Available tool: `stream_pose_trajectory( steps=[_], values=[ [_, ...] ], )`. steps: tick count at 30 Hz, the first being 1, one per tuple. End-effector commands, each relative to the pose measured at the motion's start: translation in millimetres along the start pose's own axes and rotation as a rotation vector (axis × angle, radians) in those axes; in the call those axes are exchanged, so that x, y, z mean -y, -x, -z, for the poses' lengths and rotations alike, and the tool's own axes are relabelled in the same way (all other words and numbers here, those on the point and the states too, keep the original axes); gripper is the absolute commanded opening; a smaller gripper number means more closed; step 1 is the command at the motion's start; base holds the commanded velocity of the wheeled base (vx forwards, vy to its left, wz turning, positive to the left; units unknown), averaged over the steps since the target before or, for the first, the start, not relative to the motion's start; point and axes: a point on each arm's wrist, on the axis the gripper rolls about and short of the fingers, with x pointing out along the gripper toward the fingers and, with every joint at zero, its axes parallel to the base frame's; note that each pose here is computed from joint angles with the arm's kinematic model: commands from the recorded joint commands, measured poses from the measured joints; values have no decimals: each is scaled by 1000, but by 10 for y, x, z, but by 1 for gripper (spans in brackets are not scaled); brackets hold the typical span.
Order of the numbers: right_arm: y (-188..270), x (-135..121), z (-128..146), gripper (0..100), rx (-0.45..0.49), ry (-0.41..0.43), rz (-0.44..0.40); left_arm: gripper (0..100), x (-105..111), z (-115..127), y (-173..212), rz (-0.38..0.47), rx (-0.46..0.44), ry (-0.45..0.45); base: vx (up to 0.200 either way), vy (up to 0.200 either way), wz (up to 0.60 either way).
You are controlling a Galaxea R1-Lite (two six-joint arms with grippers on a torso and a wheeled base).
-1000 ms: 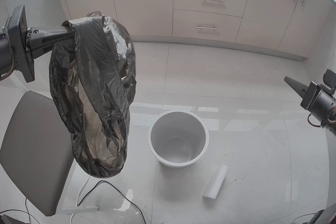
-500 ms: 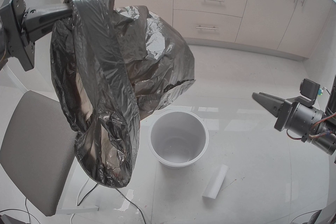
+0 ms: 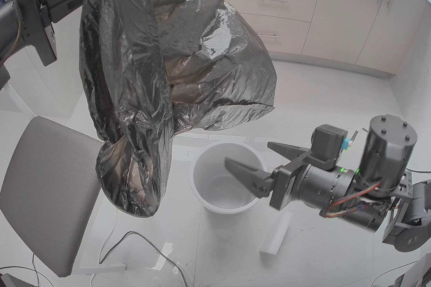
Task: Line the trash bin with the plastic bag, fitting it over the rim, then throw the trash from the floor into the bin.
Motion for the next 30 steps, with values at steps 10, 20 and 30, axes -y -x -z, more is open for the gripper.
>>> stream_pose_trajectory(
  steps=[10, 20, 30],
  values=[
    [-242, -469, 465, 100, -139, 38, -114, 0, -73, 205, -409, -63, 35, 39, 0, 0, 0],
    [-400, -520, 692, 100, -179, 65, -47, 0, -24, 300, -513, -71, 48, 33, 0, 0, 0],
    [-570, -298, 628, 100, -93, 47, 26, 0, -11, 308, -477, -72, 46, 12, 0, 0, 0]
  ],
)
